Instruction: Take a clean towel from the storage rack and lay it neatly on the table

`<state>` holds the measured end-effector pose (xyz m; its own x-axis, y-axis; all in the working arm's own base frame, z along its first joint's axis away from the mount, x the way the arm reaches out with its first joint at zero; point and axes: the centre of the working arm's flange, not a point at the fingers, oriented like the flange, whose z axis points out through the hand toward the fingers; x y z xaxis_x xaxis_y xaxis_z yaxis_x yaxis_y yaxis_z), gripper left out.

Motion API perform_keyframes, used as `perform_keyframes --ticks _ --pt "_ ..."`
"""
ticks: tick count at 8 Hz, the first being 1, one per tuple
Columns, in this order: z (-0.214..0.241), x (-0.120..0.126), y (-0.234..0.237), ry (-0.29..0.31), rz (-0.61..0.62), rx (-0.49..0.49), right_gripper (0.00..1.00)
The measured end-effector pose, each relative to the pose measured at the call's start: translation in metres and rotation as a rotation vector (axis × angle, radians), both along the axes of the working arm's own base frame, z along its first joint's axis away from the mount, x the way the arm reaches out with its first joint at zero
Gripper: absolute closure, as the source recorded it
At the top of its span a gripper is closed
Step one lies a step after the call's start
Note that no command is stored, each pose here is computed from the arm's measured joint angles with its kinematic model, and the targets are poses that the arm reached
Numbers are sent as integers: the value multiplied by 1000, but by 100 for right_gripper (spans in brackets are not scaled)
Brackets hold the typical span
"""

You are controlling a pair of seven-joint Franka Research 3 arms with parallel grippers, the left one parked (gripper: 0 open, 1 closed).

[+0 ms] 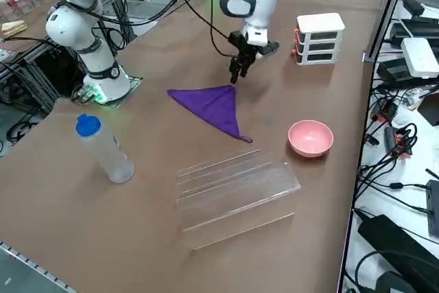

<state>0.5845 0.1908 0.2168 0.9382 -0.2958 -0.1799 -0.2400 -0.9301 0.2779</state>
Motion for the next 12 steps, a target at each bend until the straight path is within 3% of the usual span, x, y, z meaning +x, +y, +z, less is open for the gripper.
perform_keyframes --ticks 10,12 --pt "-36 -9 5 41 -21 -56 42" --pt "-39 -13 3 55 -20 -62 47"
